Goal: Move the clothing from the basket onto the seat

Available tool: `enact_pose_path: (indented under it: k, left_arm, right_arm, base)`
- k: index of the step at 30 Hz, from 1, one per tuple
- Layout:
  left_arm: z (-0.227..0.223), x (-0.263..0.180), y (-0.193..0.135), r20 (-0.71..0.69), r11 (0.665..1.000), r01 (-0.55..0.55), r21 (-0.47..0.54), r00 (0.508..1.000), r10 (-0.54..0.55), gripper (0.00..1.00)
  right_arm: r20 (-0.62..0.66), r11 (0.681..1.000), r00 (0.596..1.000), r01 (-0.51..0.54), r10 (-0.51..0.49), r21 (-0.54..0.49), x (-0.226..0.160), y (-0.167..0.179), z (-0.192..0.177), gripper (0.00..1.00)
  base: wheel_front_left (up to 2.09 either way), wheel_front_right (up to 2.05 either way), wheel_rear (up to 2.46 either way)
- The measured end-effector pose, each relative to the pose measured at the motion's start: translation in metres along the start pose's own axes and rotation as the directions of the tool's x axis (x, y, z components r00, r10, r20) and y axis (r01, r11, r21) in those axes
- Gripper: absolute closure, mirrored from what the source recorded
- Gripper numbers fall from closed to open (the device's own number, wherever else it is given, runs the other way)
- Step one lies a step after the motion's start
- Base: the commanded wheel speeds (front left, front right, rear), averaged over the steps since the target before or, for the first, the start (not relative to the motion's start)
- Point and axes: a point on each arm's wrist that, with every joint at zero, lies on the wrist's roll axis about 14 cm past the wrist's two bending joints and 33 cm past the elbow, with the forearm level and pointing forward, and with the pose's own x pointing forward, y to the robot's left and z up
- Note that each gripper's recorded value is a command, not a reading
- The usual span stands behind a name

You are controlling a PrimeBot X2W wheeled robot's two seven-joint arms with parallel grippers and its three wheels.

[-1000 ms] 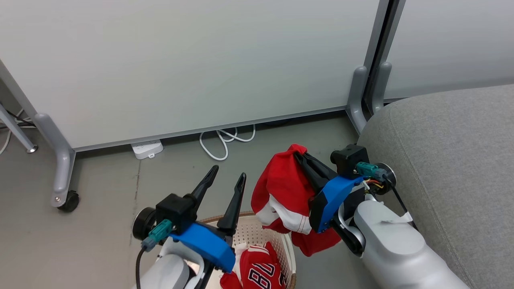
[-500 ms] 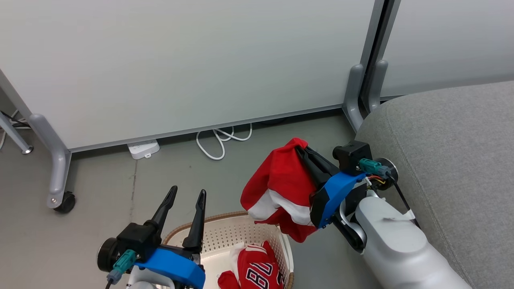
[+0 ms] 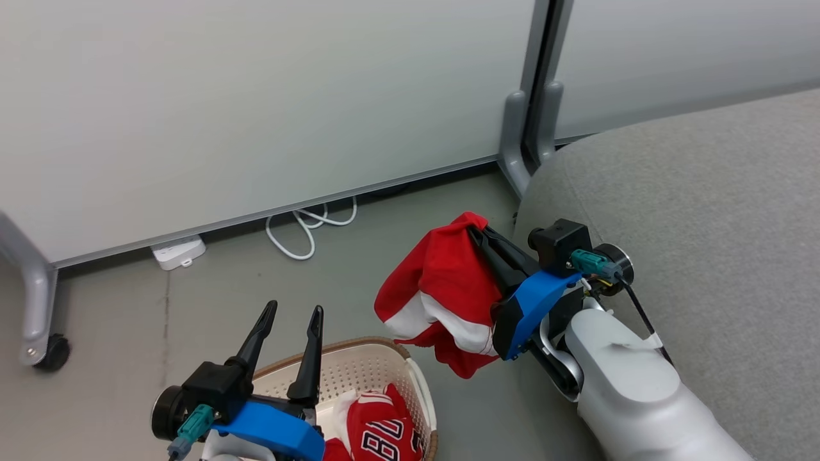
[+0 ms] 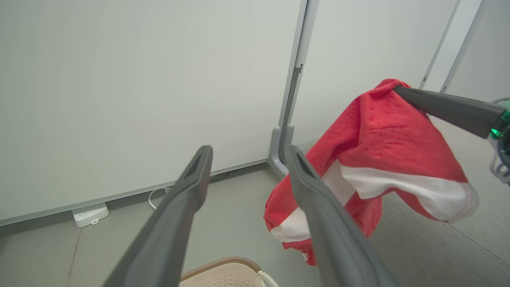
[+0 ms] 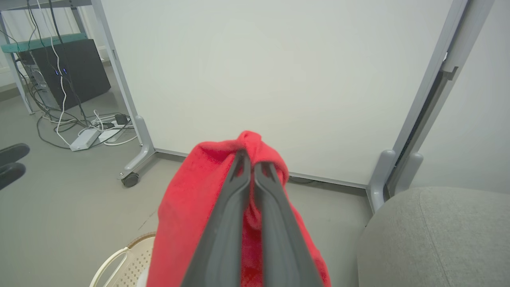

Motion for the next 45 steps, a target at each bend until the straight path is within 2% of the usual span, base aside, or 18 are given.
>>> enact_pose_path:
  k: [10, 20, 26, 31, 38, 45]
  left_arm:
    - [-0.01, 0.034, -0.044, -0.018, 0.989, 0.144, -0.016, 0.989, -0.144, 0.0]
    - [-0.03, 0.061, -0.096, -0.06, 0.948, 0.316, -0.037, 0.946, -0.318, 0.0]
    - [-0.042, 0.07, -0.119, -0.082, 0.919, 0.39, -0.057, 0.916, -0.394, 0.0]
    - [-0.049, 0.076, -0.119, -0.092, 0.912, 0.405, -0.062, 0.908, -0.41, 0.0]
    - [-0.055, 0.087, -0.117, -0.086, 0.905, 0.419, -0.078, 0.901, -0.425, 0.0]
    - [-0.065, 0.109, -0.094, -0.075, 0.907, 0.415, -0.069, 0.904, -0.42, 0.0]
  right_arm:
    - [0.01, 0.986, 0.986, 0.168, -0.168, -0.015, -0.039, -0.057, 0.002, 1.0]
    - [0.0, 0.936, 0.936, 0.352, -0.352, -0.005, -0.09, -0.111, -0.004, 1.0]
    - [-0.028, 0.908, 0.908, 0.419, -0.419, 0.003, -0.11, -0.129, -0.015, 1.0]
    - [-0.039, 0.898, 0.897, 0.44, -0.44, -0.01, -0.111, -0.138, -0.018, 1.0]
    - [0.055, 0.851, 0.854, 0.521, -0.518, -0.075, -0.094, -0.19, 0.029, 1.0]
    - [0.176, 0.75, 0.76, 0.648, -0.625, -0.136, -0.08, -0.274, 0.097, 1.0]
  base:
    - [0.0, 0.0, 0.0]
    - [0.0, 0.0, 0.0]
    - [0.0, 0.0, 0.0]
    - [0.0, 0.0, 0.0]
    - [0.0, 0.0, 0.0]
    - [0.0, 0.0, 0.0]
